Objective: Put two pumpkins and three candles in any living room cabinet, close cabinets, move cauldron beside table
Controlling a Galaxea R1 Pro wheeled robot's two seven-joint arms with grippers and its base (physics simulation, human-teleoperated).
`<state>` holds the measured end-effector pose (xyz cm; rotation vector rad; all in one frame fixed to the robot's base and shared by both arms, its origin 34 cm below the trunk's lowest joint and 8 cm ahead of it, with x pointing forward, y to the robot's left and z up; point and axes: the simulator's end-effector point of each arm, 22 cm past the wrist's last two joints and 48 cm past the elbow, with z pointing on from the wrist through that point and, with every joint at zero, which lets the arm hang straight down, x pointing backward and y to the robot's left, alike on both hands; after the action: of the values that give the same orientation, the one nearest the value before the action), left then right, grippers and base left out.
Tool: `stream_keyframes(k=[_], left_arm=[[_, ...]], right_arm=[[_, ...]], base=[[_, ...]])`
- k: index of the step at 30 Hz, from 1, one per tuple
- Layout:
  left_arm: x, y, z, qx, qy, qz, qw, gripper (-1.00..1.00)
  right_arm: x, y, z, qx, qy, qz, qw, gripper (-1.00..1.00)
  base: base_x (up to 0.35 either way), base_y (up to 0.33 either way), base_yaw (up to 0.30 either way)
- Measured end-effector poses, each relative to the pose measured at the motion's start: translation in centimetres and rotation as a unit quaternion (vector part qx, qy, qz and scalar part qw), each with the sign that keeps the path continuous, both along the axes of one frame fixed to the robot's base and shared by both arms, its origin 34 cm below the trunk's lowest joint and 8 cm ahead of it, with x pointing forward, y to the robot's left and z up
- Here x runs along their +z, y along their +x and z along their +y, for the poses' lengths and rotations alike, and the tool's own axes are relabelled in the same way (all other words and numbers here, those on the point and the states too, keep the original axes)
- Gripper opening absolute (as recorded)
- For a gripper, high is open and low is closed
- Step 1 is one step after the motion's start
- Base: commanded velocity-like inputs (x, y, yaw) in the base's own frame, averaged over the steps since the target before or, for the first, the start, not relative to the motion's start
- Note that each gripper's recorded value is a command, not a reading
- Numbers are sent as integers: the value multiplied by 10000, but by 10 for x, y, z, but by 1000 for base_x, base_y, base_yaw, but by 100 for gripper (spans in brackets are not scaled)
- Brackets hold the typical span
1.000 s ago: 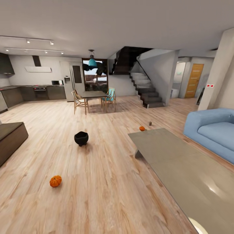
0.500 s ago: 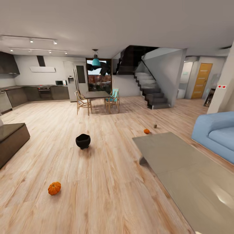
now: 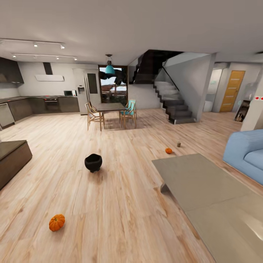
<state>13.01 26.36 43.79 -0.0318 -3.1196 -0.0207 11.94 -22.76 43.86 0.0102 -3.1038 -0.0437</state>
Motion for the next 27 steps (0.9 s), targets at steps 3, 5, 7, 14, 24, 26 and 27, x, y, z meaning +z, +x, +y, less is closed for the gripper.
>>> stream_keyframes(k=[3, 5, 7, 14, 24, 26, 27], left_arm=[[0, 0, 0, -1, 0, 0, 10000, 100], [0, 0, 0, -1, 0, 0, 10000, 100], [0, 0, 0, -1, 0, -10, 10000, 100], [0, 2, 0, -1, -1, -36, 10000, 100], [0, 2, 0, -2, -1, -43, 10000, 100], [0, 2, 0, -2, -1, -43, 10000, 100], [0, 2, 0, 0, -1, -43, 10000, 100]], right_arm=[[0, 0, 0, -1, 3, 1, 10000, 100], [0, 0, 1, -1, 5, 1, 10000, 100], [0, 0, 1, 2, 6, 0, 10000, 100], [0, 0, 2, 3, 14, 2, 10000, 100], [0, 0, 2, 2, 15, -3, 10000, 100], [0, 0, 2, 0, 15, -3, 10000, 100], [0, 0, 2, -1, 15, -3, 10000, 100]], base=[[338, 0, 1], [338, 0, 18], [338, 15, 109], [338, 49, 193], [338, 12, 44], [338, 1, 5], [338, 1, 3]])
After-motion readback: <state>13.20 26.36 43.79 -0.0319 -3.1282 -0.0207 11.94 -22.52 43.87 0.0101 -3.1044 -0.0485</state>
